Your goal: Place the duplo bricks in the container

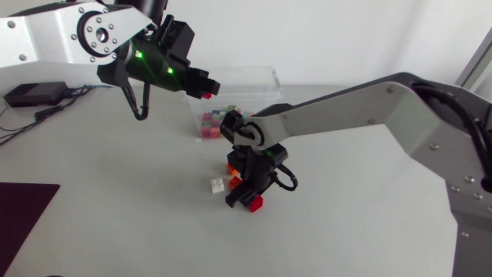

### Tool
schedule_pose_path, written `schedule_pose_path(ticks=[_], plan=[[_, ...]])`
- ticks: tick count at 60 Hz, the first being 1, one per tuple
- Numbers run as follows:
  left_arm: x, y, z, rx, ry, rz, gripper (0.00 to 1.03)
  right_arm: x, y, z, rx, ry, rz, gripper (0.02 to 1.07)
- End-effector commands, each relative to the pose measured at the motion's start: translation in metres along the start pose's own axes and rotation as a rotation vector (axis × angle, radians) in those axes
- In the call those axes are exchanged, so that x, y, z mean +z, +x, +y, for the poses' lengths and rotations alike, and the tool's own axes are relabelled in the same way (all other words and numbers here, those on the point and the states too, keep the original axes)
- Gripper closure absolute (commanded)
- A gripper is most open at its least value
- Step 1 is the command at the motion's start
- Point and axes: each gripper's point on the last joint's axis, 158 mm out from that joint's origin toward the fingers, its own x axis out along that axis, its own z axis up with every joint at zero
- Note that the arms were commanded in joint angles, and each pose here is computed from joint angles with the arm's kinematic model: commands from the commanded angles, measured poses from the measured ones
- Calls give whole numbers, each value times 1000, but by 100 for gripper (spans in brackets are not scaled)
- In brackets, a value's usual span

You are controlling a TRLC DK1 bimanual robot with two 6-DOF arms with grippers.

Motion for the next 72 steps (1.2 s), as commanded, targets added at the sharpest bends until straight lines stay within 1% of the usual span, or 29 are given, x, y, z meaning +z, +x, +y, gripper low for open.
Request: schedule_pose_path(ticks=[1, 6, 13, 22, 32, 48, 57, 62, 63, 64, 65, 66, 68, 69, 70, 72], plan=[[14, 4, 7, 10, -13, -26, 72, -1, 8, 7, 7, 13, 26, 64], [19, 7, 10, 14, -19, -32, 72, -3, 10, 8, 6, 10, 32, 78], [27, 15, 16, 22, -31, -52, 72, -9, 9, 9, 6, 9, 44, 79], [30, 30, 25, 34, -47, -53, 72, -11, -7, 3, 5, 21, 25, 80], [39, 47, 40, 53, -72, -74, 71, -10, -36, -4, 17, 40, -25, 80], [54, 70, 64, 85, -105, -127, 69, 2, -90, -19, 33, 62, -156, 80], [58, 88, 68, 88, -108, -158, 69, 8, -115, -30, 33, 80, -218, 80], [61, 96, 70, 91, -108, -181, 67, 14, -127, -33, 44, 85, -254, 80], [62, 100, 71, 91, -108, -185, 60, 15, -130, -35, 43, 87, -263, 80], [62, 101, 71, 91, -108, -185, 58, 16, -132, -37, 42, 89, -268, 80], [62, 104, 71, 91, -106, -185, 50, 17, -134, -38, 40, 92, -274, 80], [62, 105, 73, 93, -107, -187, 46, 18, -135, -39, 39, 95, -279, 80], [64, 107, 77, 105, -109, -200, 27, 21, -141, -40, 39, 87, -298, 80], [65, 107, 81, 118, -110, -207, 20, 25, -145, -42, 42, 87, -316, 80], [66, 107, 82, 123, -110, -209, 15, 26, -147, -42, 43, 89, -321, 80], [64, 107, 84, 125, -112, -206, 11, 29, -151, -45, 41, 91, -336, 80]])
